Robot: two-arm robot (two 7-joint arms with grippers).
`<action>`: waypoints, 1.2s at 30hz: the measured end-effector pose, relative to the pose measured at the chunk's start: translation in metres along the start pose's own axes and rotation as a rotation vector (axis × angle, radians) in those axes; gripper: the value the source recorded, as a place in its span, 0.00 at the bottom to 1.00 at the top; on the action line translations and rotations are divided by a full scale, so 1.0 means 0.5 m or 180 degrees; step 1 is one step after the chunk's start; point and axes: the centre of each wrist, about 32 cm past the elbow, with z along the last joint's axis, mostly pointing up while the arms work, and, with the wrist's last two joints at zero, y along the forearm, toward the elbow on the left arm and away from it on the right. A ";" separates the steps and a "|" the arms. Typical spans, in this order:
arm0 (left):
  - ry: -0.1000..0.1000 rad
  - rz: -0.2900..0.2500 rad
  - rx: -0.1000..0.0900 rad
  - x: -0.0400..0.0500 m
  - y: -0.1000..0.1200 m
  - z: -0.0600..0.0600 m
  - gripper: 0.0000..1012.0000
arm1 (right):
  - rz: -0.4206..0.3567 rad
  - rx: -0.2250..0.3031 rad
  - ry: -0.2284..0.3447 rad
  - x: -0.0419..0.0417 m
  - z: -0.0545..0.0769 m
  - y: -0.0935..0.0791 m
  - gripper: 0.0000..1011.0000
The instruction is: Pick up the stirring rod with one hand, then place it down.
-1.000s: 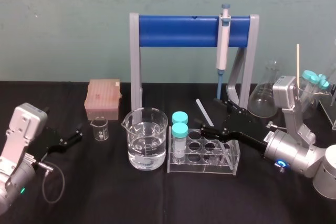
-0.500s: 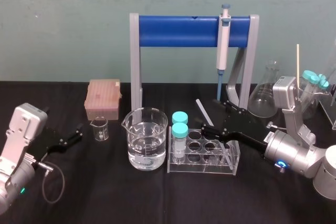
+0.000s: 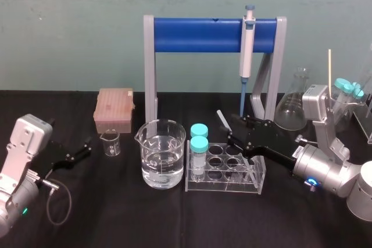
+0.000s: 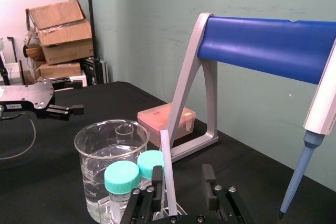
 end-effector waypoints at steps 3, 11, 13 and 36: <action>0.0000 0.0000 0.0000 0.000 0.000 0.000 0.99 | -0.0001 0.0000 0.0000 0.000 0.000 0.000 0.40; 0.0000 0.0000 0.0000 0.000 0.000 0.000 0.99 | -0.0001 0.0001 0.0001 0.000 0.000 0.000 0.14; 0.0000 0.0000 0.0000 0.000 0.000 0.000 0.99 | -0.0001 0.0001 0.0001 0.000 0.000 0.000 0.07; 0.0000 0.0000 0.0000 0.000 0.000 0.000 0.99 | -0.0259 0.1079 -0.0080 -0.014 0.066 0.017 0.06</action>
